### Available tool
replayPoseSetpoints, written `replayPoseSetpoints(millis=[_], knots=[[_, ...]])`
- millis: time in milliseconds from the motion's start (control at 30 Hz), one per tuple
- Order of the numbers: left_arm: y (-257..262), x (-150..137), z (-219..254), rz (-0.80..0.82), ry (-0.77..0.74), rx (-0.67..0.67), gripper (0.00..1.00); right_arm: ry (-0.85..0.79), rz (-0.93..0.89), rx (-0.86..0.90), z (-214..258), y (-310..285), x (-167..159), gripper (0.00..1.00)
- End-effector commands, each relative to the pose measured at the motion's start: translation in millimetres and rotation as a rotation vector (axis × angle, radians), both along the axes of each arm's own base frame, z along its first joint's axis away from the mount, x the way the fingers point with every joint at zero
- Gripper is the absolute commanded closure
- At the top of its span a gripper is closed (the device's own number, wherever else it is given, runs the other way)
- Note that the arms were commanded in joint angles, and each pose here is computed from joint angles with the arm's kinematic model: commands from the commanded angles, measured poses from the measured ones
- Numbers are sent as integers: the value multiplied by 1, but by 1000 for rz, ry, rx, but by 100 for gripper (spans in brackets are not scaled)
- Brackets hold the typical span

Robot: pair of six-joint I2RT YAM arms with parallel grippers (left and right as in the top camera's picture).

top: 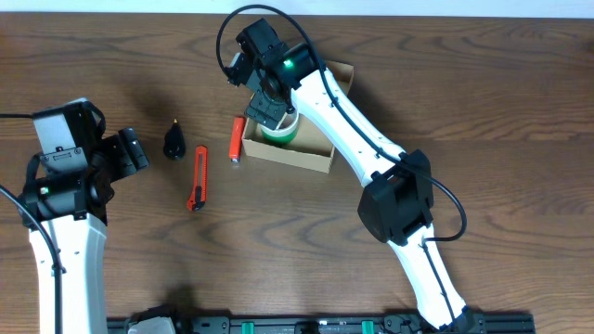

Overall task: Pack container
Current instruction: 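Press the notepad down into the box and open the right gripper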

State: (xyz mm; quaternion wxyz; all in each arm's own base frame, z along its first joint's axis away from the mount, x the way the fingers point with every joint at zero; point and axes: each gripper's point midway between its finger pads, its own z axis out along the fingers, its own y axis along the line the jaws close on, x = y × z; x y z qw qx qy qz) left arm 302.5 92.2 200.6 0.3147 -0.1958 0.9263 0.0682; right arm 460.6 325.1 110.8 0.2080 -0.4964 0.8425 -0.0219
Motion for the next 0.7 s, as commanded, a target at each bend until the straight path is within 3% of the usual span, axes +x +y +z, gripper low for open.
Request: replayPoseSetpoints(millis=[0, 67, 400, 667], knots=[[2, 3, 8, -4, -16, 13, 5, 3, -25, -13, -4, -2, 0, 12], [2, 3, 8, -4, -16, 13, 5, 11, -27, -18, -5, -4, -1, 17], [2, 3, 8, -4, -17, 13, 5, 59, -32, -52, -10, -12, -12, 23], [2, 3, 8, -4, -17, 13, 5, 97, -21, -83, -13, -14, -25, 15]])
